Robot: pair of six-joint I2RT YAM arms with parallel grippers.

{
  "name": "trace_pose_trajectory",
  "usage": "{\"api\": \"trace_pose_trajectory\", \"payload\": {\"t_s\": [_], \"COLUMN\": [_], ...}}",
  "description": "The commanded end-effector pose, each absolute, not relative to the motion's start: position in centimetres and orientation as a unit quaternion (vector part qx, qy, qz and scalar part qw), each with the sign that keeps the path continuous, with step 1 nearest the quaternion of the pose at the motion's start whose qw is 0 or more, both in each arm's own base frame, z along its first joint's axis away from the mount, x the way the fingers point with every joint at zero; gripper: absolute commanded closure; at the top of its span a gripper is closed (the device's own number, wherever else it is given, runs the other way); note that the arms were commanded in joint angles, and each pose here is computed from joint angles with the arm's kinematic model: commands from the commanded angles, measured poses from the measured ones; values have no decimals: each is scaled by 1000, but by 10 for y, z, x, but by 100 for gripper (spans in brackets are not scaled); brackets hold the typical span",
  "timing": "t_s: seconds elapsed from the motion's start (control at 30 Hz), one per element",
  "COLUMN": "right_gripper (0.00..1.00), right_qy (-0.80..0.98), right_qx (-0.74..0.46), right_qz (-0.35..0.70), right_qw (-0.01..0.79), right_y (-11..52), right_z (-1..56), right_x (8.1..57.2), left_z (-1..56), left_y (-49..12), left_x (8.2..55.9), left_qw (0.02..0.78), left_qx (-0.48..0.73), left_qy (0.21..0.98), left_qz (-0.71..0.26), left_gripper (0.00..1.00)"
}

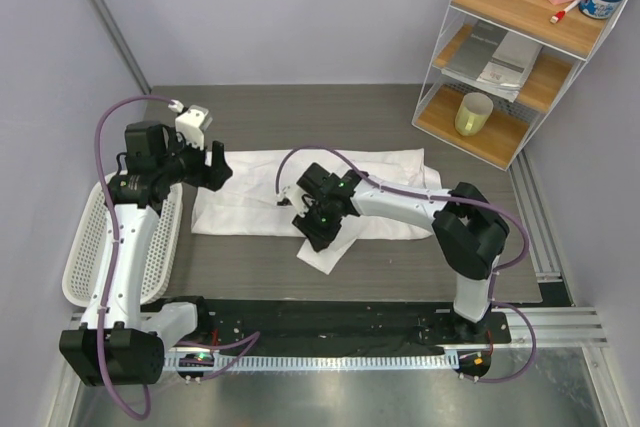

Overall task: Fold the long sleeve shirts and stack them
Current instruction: Fold the shirt

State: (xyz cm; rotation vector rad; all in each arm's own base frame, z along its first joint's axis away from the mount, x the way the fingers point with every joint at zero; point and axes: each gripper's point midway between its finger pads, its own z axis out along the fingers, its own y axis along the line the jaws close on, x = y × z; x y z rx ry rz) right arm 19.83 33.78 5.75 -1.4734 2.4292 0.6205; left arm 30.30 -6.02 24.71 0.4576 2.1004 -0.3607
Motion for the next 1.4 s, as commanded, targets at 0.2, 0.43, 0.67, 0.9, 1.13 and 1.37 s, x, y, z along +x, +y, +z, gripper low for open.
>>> {"api": "trace_pose_trajectory", "payload": {"t_s": [0.2,0.43,0.67,0.9,1.13,1.37], "right_gripper": [32,61,99,99,99,99], "right_qy": [824,823,832,838,834,822], "right_qx": [-534,-558,-540,-463,-375,-339], "right_qz": [144,64,99,241,338,365], "right_qw": [124,80,81,158,224,276], "right_y": [336,306,326,374,398,430], "right_z": [21,-39,-10,95,157,171], "right_x": [183,170,175,230,277,323], "left_z": [259,264,259,260,263,252], "left_y": [-61,-57,-56,-59,-56,-51], "left_x": [310,308,310,314,318,325], "left_qw": [482,489,481,480,487,468], "left_qx": [177,187,183,175,157,121], "left_qy": [845,841,847,846,846,857], "left_qz": [-149,-134,-134,-148,-151,-180], "left_gripper": [25,25,25,25,25,24]}}
